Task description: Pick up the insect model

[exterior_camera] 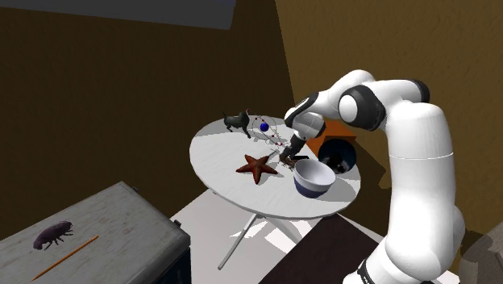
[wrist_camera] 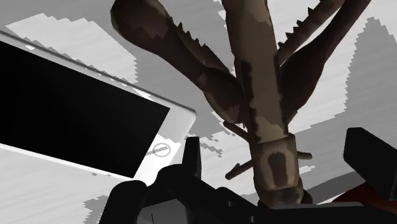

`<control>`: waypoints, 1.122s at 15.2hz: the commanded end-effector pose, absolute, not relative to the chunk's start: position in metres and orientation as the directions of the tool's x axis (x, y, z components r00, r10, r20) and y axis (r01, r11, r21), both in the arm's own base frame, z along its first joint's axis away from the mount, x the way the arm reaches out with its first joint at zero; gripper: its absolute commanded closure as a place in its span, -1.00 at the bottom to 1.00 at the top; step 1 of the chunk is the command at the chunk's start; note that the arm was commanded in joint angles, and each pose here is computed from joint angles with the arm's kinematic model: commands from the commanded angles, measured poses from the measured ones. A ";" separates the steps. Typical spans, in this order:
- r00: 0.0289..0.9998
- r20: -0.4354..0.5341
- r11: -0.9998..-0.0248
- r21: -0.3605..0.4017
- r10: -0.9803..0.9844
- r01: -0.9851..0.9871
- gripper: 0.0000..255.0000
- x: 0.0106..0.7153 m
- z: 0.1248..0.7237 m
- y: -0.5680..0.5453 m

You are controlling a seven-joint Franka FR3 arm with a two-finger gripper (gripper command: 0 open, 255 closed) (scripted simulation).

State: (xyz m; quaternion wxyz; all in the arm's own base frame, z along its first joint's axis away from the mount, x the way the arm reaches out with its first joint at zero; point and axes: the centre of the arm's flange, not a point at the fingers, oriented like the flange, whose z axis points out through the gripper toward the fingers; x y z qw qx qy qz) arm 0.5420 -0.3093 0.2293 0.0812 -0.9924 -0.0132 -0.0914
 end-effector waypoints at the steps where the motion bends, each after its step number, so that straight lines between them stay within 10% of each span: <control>1: 0.983 0.184 -0.987 -0.158 0.011 0.041 1.00 0.542 0.228 -0.310; 17: 0.983 0.184 -0.987 -0.158 0.011 0.041 1.00 0.542 0.265 -0.310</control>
